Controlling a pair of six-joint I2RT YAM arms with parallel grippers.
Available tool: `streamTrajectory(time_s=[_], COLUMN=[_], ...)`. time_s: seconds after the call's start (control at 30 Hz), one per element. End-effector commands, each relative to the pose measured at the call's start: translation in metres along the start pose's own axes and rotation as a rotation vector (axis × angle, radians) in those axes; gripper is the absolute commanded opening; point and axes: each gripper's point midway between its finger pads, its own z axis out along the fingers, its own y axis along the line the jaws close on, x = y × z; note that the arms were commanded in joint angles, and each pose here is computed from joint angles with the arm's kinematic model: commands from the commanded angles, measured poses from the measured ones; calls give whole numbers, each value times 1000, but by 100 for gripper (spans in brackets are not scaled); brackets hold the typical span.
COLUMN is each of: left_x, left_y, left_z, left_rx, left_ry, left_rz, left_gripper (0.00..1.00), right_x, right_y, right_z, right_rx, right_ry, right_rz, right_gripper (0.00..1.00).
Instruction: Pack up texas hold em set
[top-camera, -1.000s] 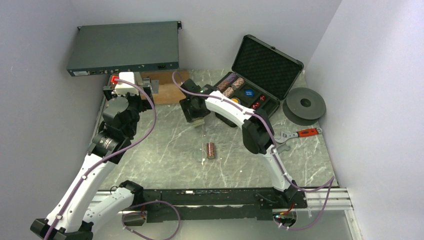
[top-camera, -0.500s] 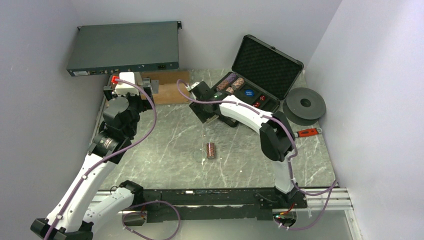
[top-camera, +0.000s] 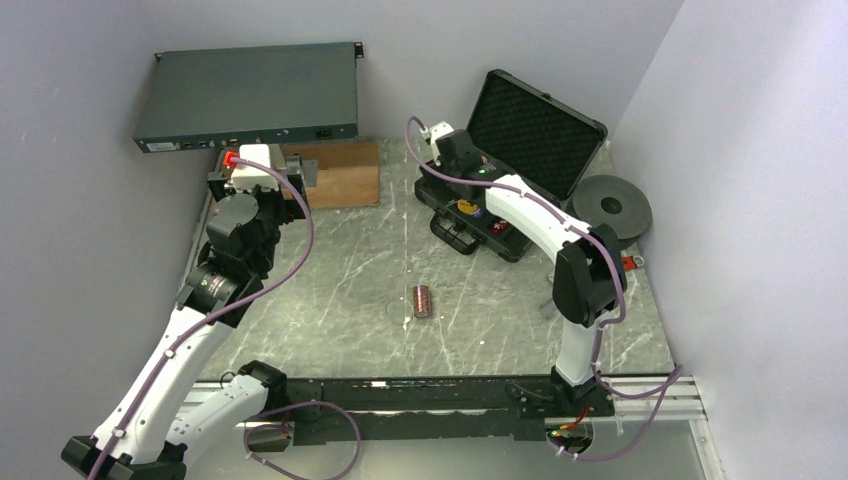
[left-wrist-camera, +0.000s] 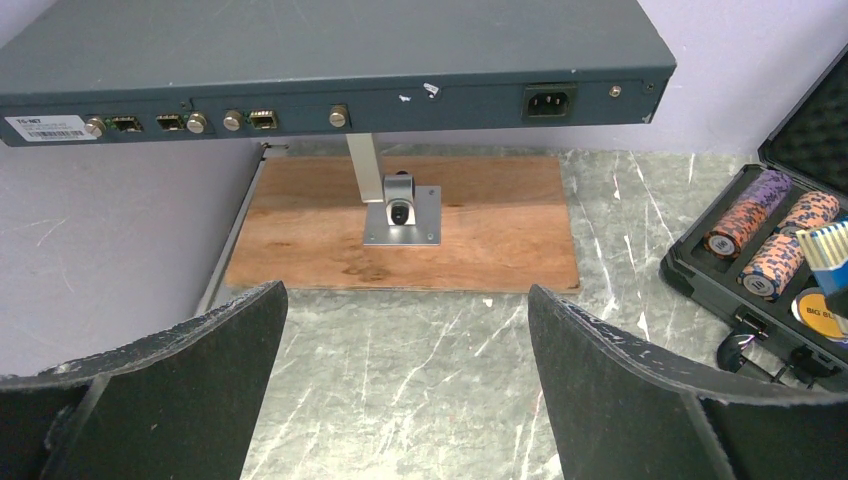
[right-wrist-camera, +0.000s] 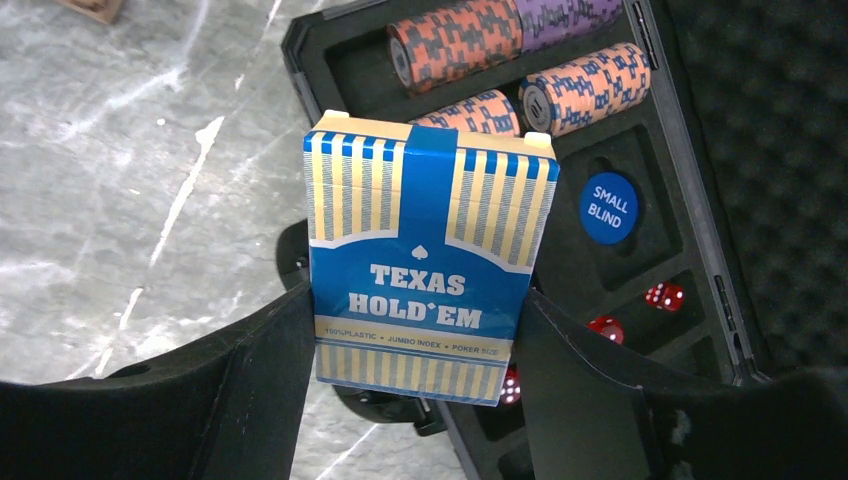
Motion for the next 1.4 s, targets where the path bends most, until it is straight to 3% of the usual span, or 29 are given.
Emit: streamTrajectory(time_s=[0.0, 0.13, 0.47, 0.7, 1.13, 1.37], left_x=[-10, -8, -5, -3, -2, -4], left_y=[-1, -4, -9, -11, -14, -13], left_z=[1, 3, 5, 7, 7, 5], left_rx=[0, 10, 30, 35, 50, 49], left_ry=[-38, -30, -15, -7, 2, -7], left_rz=[-7, -6, -14, -10, -10, -14], left_gripper=[96, 96, 96, 96, 96, 96], right_x=[-26, -19, -19, -7, -4, 16], right_y=[-15, -26, -54, -80, -131, -141], right_z=[-19, -22, -3, 20, 26, 42], right_rx=[-16, -7, -299, -379, -318, -356], right_ry=[-166, -214, -316, -218, -244, -194], right_rz=[-46, -116, -154, -226, -247, -225], right_gripper=[0, 0, 0, 0, 0, 0])
